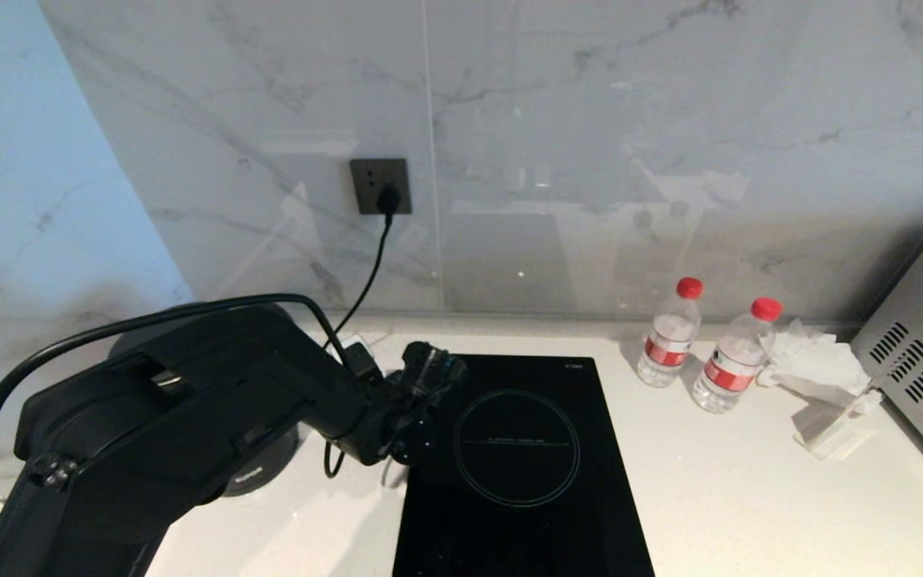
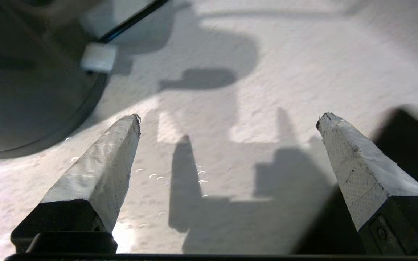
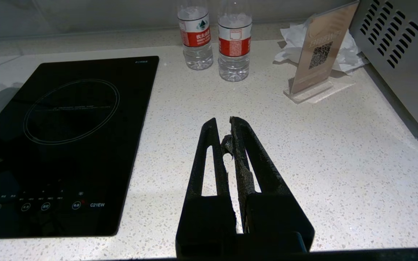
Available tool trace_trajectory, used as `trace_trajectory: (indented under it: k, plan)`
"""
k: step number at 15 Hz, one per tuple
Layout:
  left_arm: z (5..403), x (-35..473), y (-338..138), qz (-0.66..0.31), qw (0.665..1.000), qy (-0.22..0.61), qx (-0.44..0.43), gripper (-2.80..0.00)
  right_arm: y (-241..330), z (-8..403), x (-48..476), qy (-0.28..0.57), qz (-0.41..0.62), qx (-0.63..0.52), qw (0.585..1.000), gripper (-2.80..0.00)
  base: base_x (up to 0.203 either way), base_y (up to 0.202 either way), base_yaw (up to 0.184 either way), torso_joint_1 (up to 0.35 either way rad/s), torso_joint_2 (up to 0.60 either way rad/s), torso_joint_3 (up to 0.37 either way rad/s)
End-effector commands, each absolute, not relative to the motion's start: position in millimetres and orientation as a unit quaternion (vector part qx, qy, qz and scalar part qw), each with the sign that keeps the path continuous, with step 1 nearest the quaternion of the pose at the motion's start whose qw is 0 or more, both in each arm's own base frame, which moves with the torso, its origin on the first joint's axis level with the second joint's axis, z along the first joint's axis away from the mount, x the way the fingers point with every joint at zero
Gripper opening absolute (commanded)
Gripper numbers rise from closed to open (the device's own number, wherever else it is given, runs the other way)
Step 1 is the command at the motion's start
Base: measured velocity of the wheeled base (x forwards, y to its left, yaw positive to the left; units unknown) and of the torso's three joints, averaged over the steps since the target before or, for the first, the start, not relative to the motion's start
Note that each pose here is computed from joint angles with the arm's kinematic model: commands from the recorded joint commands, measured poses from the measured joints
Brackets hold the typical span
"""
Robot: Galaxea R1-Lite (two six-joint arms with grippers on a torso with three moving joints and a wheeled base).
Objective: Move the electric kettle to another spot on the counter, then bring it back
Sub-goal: Finish boiling water
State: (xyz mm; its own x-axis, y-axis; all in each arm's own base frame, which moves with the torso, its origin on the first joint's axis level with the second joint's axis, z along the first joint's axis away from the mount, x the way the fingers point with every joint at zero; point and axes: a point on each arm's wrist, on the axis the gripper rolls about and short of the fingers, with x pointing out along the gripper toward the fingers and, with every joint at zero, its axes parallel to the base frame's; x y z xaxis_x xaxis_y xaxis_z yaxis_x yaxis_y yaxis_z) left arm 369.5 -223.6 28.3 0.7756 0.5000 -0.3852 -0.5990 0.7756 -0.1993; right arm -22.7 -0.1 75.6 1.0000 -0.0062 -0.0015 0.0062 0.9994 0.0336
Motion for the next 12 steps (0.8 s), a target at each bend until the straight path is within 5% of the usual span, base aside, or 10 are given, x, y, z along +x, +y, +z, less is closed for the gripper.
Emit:
trace_trajectory:
  k: [1, 12]
  plan:
    - [35.4, 378.6, -220.4, 0.302, 0.927, 0.141, -0.174, 0.0, -0.1, 75.5, -22.7, 0.001, -0.003, 0.017, 1.0, -2.8, 0.0, 0.0, 0.0, 0.0, 0.0, 0.0]
    - [18.2, 413.9, -193.2, 0.338, 0.918, 0.143, -0.149, 0.0, -0.1, 75.5, -22.7, 0.001, -0.003, 0.017, 1.0, -2.8, 0.0, 0.0, 0.0, 0.0, 0.0, 0.0]
